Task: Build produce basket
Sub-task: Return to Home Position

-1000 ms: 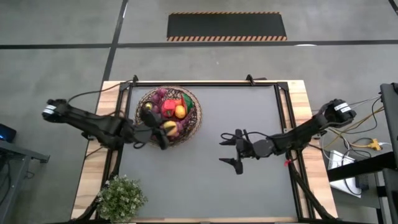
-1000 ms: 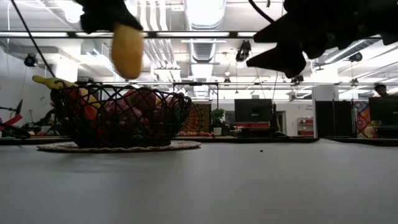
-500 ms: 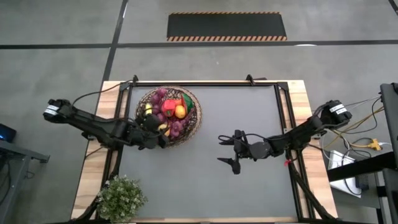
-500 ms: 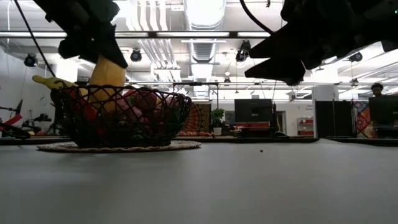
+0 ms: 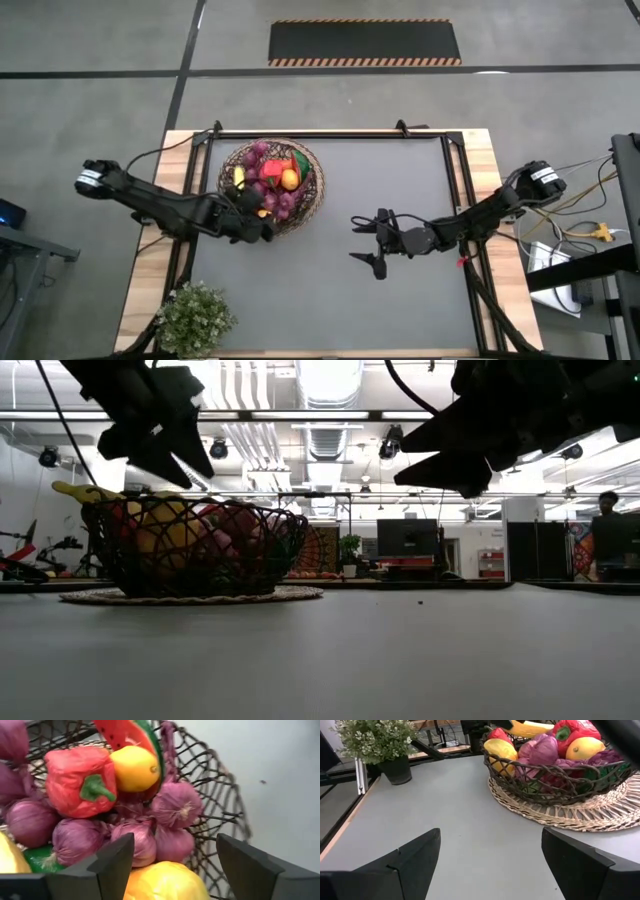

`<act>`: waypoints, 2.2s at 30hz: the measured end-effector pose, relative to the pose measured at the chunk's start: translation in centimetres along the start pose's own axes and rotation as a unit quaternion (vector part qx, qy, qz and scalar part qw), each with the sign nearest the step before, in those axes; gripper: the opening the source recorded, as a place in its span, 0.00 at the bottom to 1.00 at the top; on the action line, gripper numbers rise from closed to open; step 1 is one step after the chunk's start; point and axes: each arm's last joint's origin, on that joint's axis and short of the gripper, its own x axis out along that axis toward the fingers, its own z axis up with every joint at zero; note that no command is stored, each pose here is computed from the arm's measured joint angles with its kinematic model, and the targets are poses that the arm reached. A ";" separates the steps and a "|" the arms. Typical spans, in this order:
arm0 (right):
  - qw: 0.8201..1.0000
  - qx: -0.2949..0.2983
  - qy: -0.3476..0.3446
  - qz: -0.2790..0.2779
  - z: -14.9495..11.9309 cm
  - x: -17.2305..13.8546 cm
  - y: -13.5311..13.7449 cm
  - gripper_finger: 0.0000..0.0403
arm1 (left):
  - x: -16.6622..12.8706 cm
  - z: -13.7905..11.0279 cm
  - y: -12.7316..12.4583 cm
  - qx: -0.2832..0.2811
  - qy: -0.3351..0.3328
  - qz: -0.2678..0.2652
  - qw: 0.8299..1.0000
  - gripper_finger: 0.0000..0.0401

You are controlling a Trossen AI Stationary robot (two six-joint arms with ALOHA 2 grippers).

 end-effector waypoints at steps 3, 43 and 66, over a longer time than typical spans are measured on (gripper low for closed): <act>1.000 0.001 0.002 0.000 0.0 0.0 0.0 0.81 | -0.8 0.7 0.1 -0.001 0.000 -0.023 1.000 0.66; 0.956 -0.235 -0.171 0.029 2.2 -4.3 -8.8 0.81 | -4.3 -5.3 5.4 0.292 -0.297 -0.352 0.838 0.13; 0.957 -0.208 -0.201 -0.020 -0.6 -10.1 -12.1 0.81 | -1.9 -9.5 9.4 0.242 -0.354 -0.359 0.829 0.04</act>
